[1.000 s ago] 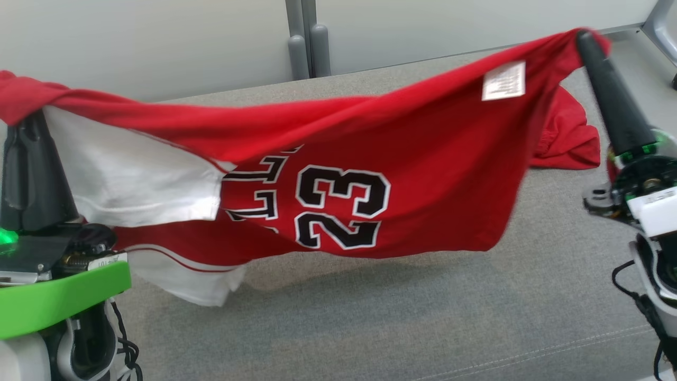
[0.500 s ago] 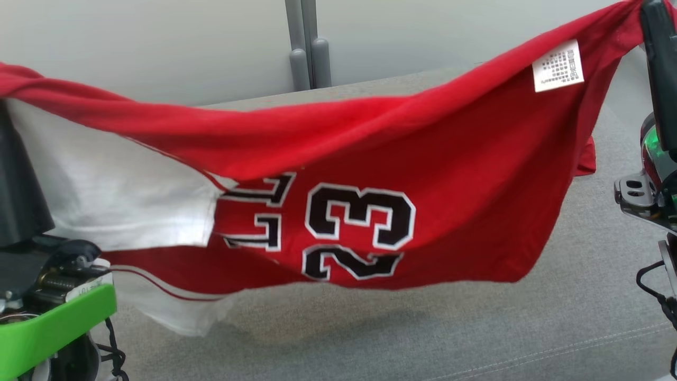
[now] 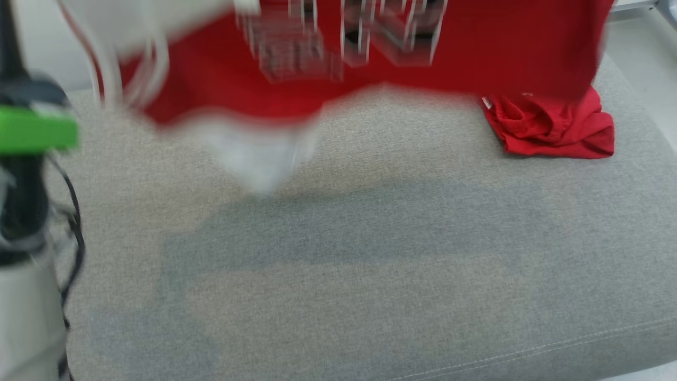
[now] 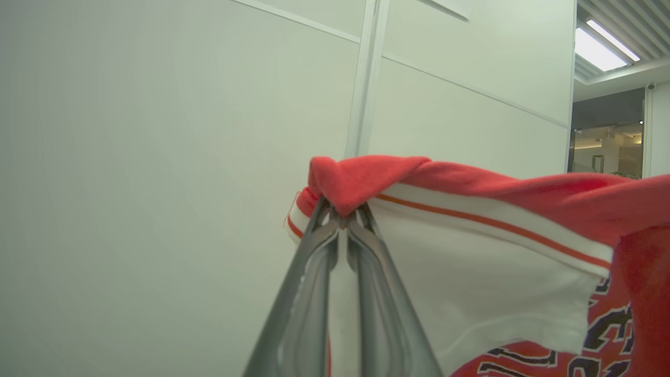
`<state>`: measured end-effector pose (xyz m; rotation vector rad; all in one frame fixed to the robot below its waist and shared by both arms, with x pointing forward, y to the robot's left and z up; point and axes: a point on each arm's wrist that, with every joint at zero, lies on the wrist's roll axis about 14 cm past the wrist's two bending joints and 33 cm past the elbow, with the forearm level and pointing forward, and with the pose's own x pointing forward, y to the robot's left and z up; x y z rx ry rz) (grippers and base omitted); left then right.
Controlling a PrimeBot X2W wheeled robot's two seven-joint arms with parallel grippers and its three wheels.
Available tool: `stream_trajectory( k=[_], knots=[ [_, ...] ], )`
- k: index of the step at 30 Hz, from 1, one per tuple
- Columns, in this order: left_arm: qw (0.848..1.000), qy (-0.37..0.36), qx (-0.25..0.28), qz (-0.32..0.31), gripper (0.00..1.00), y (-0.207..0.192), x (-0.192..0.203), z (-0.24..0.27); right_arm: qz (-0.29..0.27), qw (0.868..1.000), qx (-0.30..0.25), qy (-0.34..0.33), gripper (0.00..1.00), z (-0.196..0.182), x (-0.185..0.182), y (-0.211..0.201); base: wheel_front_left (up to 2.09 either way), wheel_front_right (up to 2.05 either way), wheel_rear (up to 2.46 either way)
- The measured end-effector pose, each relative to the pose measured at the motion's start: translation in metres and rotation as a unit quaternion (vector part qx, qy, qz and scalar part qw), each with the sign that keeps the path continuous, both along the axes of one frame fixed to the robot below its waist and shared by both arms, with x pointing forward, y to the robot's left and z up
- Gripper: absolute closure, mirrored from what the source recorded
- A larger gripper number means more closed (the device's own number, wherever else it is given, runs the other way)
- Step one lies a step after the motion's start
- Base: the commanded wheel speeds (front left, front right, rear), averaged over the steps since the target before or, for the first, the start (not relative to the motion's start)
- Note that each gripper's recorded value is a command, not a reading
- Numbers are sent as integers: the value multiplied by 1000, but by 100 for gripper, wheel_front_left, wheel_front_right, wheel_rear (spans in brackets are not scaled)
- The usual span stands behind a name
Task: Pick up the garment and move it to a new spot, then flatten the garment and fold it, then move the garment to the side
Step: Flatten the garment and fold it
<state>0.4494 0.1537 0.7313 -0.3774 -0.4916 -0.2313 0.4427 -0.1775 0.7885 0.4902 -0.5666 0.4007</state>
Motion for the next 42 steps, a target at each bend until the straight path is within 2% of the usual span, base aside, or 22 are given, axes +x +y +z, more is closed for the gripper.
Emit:
stream_trajectory(
  k=[2,4,6,9,11,14,17,20,25,29,36,42],
  knots=[
    [997,-78,-21,2,100,2,-2,57,5,997,31,-73,100,48,-4,4,0,0,0],
    [994,-103,-34,-5,100,0,-2,77,30,997,25,-59,100,40,5,23,0,0,0],
    [998,-58,-27,-10,100,-2,14,54,61,998,-6,23,100,-11,27,48,0,0,0],
    [997,76,-27,-11,100,-1,40,-30,85,980,-39,178,100,-118,47,69,0,0,0],
    [983,181,-38,-14,100,-1,46,-100,89,957,-47,271,100,-186,47,70,0,0,0],
    [948,314,-39,-19,100,-8,36,-195,93,922,-49,372,100,-262,38,72,0,0,0],
    [919,391,-43,-20,100,-13,25,-254,102,899,-29,424,100,-304,32,81,0,0,0],
    [904,424,-48,-22,100,-17,24,-282,111,887,-11,447,100,-326,32,90,0,0,0],
    [895,443,-51,-22,100,-18,27,-306,102,882,-1,461,100,-348,36,84,0,0,0],
    [903,425,-53,-23,100,-17,34,-298,98,885,2,455,100,-349,38,81,0,0,0],
    [922,383,-56,-20,100,-7,35,-277,89,899,8,429,100,-335,39,77,0,0,0],
    [927,366,-69,-36,100,-11,24,-267,84,902,22,423,100,-333,25,73,0,0,0]
  ],
)
